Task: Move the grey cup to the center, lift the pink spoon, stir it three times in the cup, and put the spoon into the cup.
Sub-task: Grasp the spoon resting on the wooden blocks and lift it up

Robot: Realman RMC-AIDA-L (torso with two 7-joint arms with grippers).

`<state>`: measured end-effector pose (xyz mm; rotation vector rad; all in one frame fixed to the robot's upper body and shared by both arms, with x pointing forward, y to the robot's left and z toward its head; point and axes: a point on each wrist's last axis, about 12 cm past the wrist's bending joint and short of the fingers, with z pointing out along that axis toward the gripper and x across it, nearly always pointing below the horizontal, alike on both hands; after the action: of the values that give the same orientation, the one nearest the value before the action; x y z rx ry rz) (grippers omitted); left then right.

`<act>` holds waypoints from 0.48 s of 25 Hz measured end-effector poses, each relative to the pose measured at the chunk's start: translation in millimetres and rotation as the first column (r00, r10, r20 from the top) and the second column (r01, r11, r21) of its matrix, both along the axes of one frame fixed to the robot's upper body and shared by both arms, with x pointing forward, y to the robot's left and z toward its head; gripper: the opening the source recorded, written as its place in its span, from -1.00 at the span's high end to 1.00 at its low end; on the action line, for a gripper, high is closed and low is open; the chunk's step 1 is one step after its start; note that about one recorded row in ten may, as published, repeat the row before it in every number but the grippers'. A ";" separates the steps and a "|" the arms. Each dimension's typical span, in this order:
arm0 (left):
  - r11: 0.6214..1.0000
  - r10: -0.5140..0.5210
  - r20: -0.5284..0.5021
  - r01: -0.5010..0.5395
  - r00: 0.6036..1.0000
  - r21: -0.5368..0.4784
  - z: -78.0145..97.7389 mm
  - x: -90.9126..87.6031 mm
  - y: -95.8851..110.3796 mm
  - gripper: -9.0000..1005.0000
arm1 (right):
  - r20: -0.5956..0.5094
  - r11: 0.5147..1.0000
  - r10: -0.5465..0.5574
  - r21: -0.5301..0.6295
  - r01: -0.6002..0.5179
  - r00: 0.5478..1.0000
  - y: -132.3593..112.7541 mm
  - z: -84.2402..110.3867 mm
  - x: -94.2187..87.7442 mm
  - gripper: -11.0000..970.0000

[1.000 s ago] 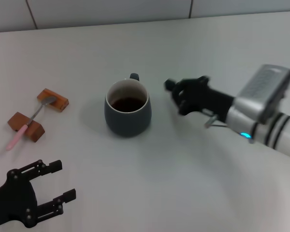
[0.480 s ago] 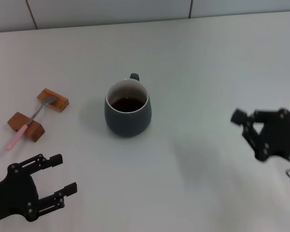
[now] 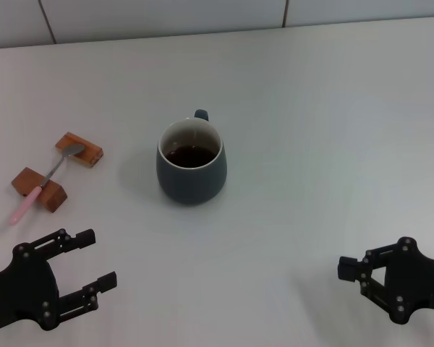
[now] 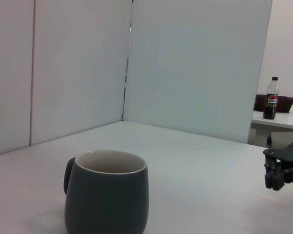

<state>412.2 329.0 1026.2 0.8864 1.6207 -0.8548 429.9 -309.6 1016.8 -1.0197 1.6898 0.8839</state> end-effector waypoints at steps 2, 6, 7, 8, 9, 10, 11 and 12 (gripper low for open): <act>1.000 0.000 0.000 0.000 1.000 0.000 0.0 0.0 0.0 -0.39 | -0.002 1.000 -0.001 -0.004 0.001 1.000 0.0 -0.7 -0.2 0.87; 1.000 0.000 -0.002 0.000 1.000 -0.002 0.0 -0.2 -0.1 -0.39 | -0.006 1.000 0.000 -0.005 0.000 1.000 0.5 -1.8 -1.4 0.79; 1.000 0.000 -0.003 0.000 1.000 -0.003 0.0 -0.3 0.0 -0.38 | -0.010 1.000 -0.003 -0.003 0.003 1.000 0.7 -2.1 -1.7 0.76; 1.000 0.000 -0.003 0.000 1.000 -0.003 0.0 -0.3 0.0 -0.38 | -0.010 1.000 -0.003 -0.003 0.003 1.000 0.7 -2.1 -1.7 0.69; 1.000 0.001 -0.005 -0.001 1.000 -0.003 0.0 -0.4 0.2 -0.38 | -0.013 1.000 -0.008 -0.006 0.008 1.000 1.1 -3.2 -2.1 0.62; 1.000 0.001 -0.005 -0.001 1.000 -0.003 0.0 -0.4 0.2 -0.38 | -0.013 1.000 -0.008 -0.006 0.008 1.000 1.1 -3.2 -2.1 0.55; 1.000 0.001 -0.005 -0.001 1.000 -0.003 0.1 -0.4 0.3 -0.38 | -0.014 1.000 -0.010 -0.008 0.010 1.000 1.3 -3.9 -2.6 0.48; 1.000 0.001 -0.005 -0.001 1.000 -0.003 0.1 -0.4 0.3 -0.38 | -0.014 1.000 -0.010 -0.008 0.010 1.000 1.3 -3.9 -2.6 0.41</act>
<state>411.9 329.3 1026.3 0.8823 1.6238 -0.8589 427.3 -308.4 1012.9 -1.0121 1.7104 0.8804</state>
